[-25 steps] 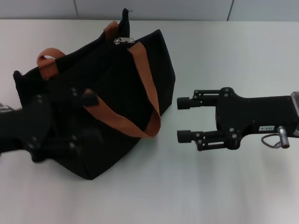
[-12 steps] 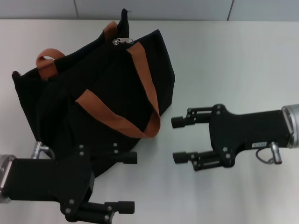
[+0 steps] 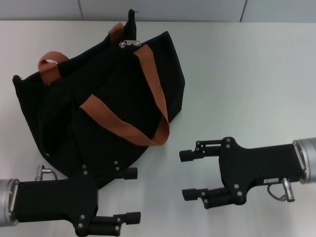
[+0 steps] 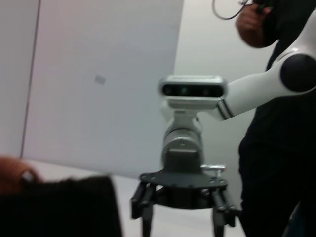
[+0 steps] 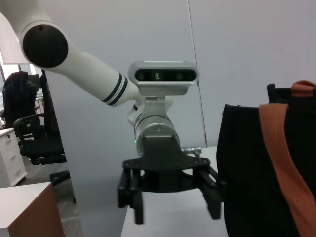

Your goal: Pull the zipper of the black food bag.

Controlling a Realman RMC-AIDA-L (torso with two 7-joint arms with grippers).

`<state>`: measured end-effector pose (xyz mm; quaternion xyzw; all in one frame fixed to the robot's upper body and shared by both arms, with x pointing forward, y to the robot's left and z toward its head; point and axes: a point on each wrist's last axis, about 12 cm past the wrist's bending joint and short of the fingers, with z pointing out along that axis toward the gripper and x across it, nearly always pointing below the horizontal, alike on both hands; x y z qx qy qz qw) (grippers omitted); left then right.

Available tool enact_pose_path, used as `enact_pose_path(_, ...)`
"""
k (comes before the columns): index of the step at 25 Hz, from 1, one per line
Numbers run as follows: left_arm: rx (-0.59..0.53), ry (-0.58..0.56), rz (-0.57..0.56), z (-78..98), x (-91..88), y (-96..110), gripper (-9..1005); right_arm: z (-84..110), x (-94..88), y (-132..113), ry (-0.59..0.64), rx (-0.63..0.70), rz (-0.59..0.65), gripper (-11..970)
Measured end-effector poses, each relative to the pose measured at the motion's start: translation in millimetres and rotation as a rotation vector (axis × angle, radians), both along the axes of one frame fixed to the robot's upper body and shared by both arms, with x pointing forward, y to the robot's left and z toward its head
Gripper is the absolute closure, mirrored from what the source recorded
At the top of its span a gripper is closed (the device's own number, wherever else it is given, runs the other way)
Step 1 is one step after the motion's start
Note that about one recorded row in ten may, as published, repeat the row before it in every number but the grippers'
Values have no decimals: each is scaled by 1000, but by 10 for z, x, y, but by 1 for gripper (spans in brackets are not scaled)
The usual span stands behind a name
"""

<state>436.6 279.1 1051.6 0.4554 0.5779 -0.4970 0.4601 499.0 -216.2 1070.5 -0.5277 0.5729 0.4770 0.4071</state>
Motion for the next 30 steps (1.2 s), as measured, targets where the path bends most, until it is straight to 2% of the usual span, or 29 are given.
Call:
enact_pose_path(6,23,20,23,-48,-13,32,212,-97,-79,2,-12,16,-9,232)
enact_pose_path(30,32,32,39,-72,-19,49,212,-147,-141,-8,-7,25,-13,233)
